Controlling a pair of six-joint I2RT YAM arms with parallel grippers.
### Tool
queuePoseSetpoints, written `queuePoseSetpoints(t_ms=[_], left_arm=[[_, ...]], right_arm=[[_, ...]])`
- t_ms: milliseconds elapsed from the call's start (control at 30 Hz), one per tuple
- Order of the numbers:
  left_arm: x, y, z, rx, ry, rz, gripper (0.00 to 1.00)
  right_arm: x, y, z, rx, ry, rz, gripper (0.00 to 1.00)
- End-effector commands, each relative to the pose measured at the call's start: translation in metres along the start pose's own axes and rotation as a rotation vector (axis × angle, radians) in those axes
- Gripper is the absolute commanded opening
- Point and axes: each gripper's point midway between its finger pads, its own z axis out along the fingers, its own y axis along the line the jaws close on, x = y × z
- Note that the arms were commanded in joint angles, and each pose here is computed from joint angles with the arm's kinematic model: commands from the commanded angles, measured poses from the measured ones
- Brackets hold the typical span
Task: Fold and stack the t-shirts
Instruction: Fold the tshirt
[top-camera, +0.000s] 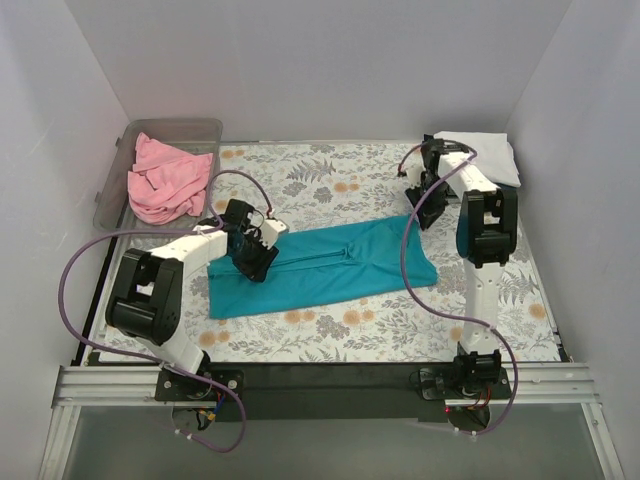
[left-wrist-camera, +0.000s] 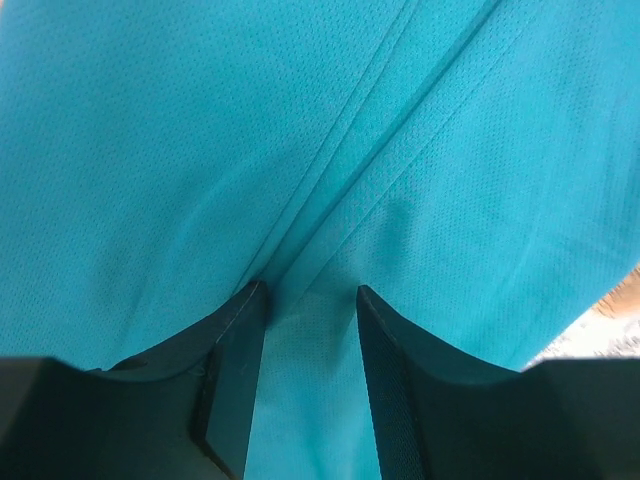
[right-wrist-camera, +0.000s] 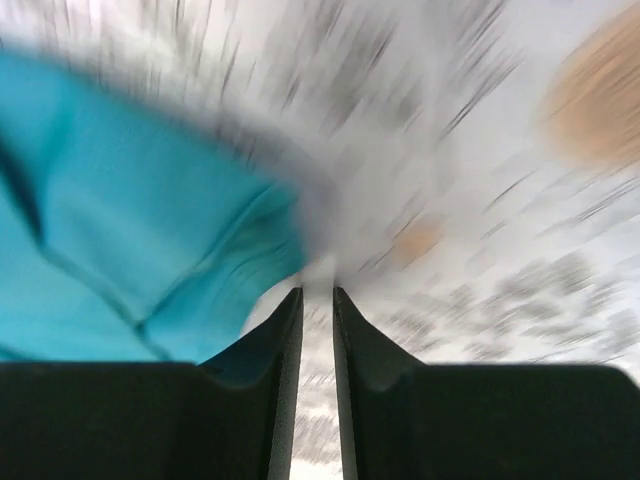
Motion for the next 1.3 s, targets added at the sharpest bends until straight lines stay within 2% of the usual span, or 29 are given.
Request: queuePoseSetpoints(t_ms=[0,100,133,267,433,467,600,900,1033,1100,1167,1200,1233,1267], left_arm=[[0.016,-0.017,-0.021,0.039,0.063,-0.075,0.40],[-0.007,-0.026,-0.042,0.073,-0.007,-0.094,0.41],[-0.015,-0.029,-0.051,0.077,-0.038,-0.109,0.42],[-0.046,-0.030,-0.069,0.083,-0.132,-0.122,0.44],[-0.066,-0.019,-0.072,0.045,-0.180,-0.139,0.46],[-0.070,-0.016,-0.072,0.034,-0.184,-0.147,0.46],[-0.075,0.000,-0.067,-0.031,-0.189,-0.154,0.47],[-0.079,0.016,-0.057,-0.078,-0.165,-0.149,0.47],[-0.071,0.018,-0.047,-0.076,-0.142,-0.161,0.47],[-0.068,0.018,-0.044,-0.074,-0.125,-0.174,0.47],[-0.065,0.018,-0.044,-0.078,-0.117,-0.182,0.47],[-0.064,0.018,-0.044,-0.081,-0.113,-0.183,0.47],[-0.061,0.020,-0.048,-0.094,-0.109,-0.184,0.47],[-0.060,0.021,-0.050,-0.101,-0.108,-0.179,0.47]], right_arm=[[-0.070,-0.022,-0.013,0.076,-0.187,-0.027,0.24],[-0.088,0.000,-0.051,0.005,-0.282,-0.048,0.24],[-0.087,0.013,-0.081,-0.014,-0.338,-0.058,0.25],[-0.052,0.066,-0.117,-0.146,-0.387,-0.100,0.27],[0.003,0.117,-0.094,-0.216,-0.265,-0.163,0.27],[0.018,0.121,-0.079,-0.224,-0.208,-0.161,0.26],[0.038,0.140,-0.047,-0.222,-0.100,-0.185,0.25],[0.045,0.128,-0.004,-0.111,0.003,-0.188,0.23],[0.043,0.109,0.032,-0.050,0.069,-0.190,0.21],[0.031,0.097,0.049,-0.014,0.082,-0.199,0.20],[-0.006,0.086,0.046,0.024,0.010,-0.205,0.19],[-0.012,0.080,0.057,0.045,0.025,-0.211,0.19],[-0.028,0.070,0.055,0.090,0.002,-0.218,0.19],[-0.063,0.059,0.042,0.146,-0.079,-0.226,0.19]])
